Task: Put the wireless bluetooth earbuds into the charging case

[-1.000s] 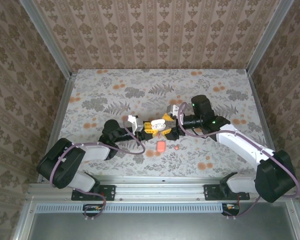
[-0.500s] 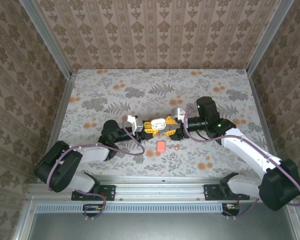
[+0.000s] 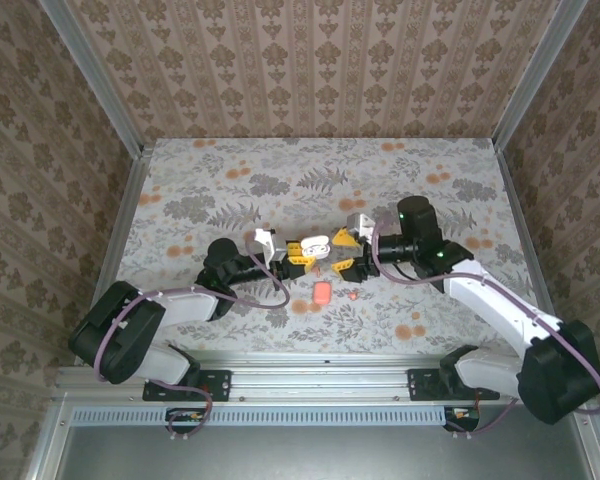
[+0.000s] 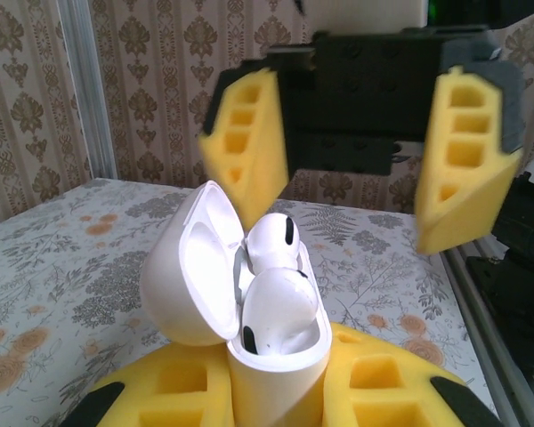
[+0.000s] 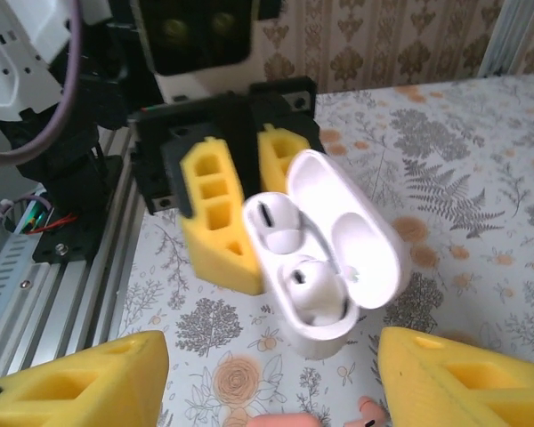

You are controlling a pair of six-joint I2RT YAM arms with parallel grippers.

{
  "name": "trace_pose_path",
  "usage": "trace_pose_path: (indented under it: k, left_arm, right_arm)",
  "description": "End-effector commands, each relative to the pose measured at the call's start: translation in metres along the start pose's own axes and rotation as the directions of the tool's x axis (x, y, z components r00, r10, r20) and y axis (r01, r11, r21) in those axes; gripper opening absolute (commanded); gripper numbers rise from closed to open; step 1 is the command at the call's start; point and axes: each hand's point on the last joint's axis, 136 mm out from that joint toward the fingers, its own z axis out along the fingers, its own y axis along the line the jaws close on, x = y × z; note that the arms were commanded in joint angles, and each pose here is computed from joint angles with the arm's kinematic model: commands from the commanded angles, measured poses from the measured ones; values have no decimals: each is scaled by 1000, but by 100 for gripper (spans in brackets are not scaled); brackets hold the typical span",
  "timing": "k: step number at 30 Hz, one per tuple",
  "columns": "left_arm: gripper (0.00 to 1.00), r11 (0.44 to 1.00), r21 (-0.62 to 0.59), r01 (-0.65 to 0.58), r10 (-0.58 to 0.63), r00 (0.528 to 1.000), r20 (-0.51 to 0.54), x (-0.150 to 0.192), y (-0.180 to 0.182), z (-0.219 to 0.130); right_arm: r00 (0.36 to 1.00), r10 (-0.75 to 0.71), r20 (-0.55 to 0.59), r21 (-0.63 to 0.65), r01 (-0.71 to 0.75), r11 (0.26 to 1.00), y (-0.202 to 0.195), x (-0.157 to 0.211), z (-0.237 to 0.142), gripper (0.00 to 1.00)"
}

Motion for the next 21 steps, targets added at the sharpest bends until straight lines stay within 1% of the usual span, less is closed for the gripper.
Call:
trace_pose_path:
  k: [1, 4, 10, 17, 21]
  left_arm:
    - [7, 999, 44, -32, 30, 999, 44, -21, -6, 2]
    - [7, 998, 48, -28, 26, 999, 42, -20, -6, 2]
    - [7, 999, 44, -20, 18, 999, 34, -19, -5, 3]
    - [7, 1000, 28, -15, 14, 1000, 28, -16, -2, 3]
    - [7, 1000, 16, -10, 9, 1000, 27, -16, 0, 3]
  right_arm:
    - [1000, 3, -5, -34, -3, 999, -3, -12, 7, 66]
    - [999, -40, -20, -85, 38, 996, 4, -13, 16, 67]
    - [995, -92, 29, -147, 95, 985, 14, -26, 17, 66]
    - [984, -157, 83, -162, 169, 972, 27, -36, 7, 60]
    - [982, -163, 91, -166, 176, 970, 34, -38, 0, 57]
